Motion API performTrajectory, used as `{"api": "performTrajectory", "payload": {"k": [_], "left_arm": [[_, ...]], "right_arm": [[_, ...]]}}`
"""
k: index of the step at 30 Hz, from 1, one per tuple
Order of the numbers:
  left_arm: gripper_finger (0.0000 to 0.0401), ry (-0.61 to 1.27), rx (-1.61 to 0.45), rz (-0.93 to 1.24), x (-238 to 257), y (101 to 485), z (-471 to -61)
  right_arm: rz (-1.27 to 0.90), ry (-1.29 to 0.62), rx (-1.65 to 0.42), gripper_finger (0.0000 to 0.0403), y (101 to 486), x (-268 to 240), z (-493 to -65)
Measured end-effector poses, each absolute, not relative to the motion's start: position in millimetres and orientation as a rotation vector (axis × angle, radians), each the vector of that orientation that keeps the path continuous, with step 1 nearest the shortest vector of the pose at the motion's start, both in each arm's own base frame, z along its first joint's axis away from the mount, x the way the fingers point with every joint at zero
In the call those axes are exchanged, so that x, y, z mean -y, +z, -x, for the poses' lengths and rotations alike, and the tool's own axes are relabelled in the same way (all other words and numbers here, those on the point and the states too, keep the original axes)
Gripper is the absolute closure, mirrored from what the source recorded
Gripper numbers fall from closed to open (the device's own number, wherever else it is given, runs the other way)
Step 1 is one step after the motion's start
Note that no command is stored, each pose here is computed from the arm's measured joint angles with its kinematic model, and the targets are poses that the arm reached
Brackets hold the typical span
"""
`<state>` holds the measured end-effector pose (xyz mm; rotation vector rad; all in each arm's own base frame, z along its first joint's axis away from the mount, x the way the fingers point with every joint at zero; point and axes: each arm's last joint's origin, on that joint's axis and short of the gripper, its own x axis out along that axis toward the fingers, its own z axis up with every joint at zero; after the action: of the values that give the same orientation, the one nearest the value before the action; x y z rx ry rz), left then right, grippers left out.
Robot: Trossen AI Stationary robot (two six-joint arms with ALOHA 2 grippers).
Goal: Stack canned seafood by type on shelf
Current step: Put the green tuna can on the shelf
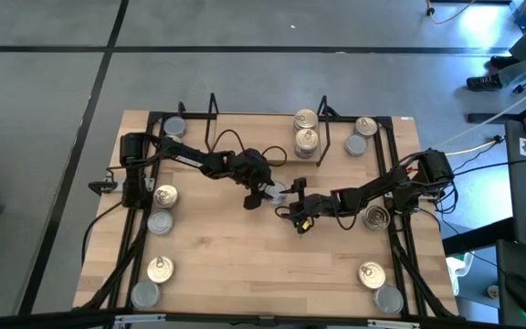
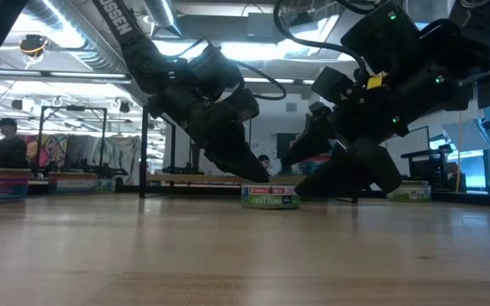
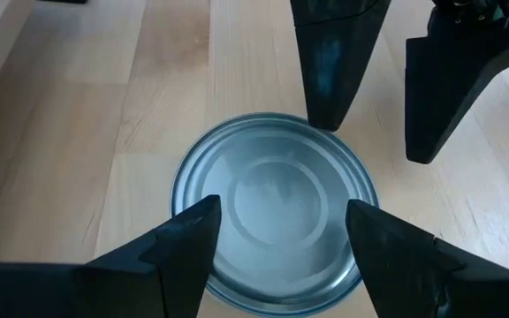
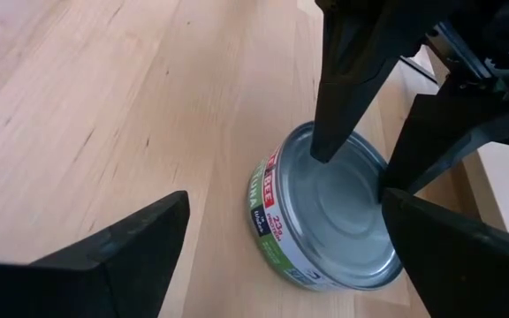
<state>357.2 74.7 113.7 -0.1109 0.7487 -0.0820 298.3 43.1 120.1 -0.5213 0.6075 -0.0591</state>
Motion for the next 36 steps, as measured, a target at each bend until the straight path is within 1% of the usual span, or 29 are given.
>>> {"api": "performTrajectory", "payload": {"k": [6, 12, 17, 23, 30, 36], "left_arm": [[0.0152, -0.079, -0.743, 0.115, -74.7, 116.0, -357.1], [0.0152, -0.055, -0.748, 0.13, -72.1, 132.1, -351.0], [0.0152, -0.026, -0.749, 0.064, -67.9, 148.6, -346.7], [0.0152, -0.044, -0.789, 0.006, -67.0, 136.7, -347.8], [0.0152, -0.041, -0.806, -0.006, -68.1, 122.1, -353.1], [0.0152, -0.03, -0.807, 0.024, -68.9, 114.0, -355.5]], "right_arm": [[0.521, -0.059, -0.607, 0.0029, 120.1, -43.1, -298.3], [0.521, -0.059, -0.608, 0.0029, 120.1, -43.0, -298.2], [0.521, -0.059, -0.608, 0.0029, 120.1, -43.0, -298.2], [0.519, -0.062, -0.605, 0.0029, 120.4, -42.2, -298.6], [0.516, -0.065, -0.603, 0.0029, 119.3, -41.0, -299.4], [0.608, -0.051, -0.648, 0.0029, 105.1, -41.0, -302.2]]}}
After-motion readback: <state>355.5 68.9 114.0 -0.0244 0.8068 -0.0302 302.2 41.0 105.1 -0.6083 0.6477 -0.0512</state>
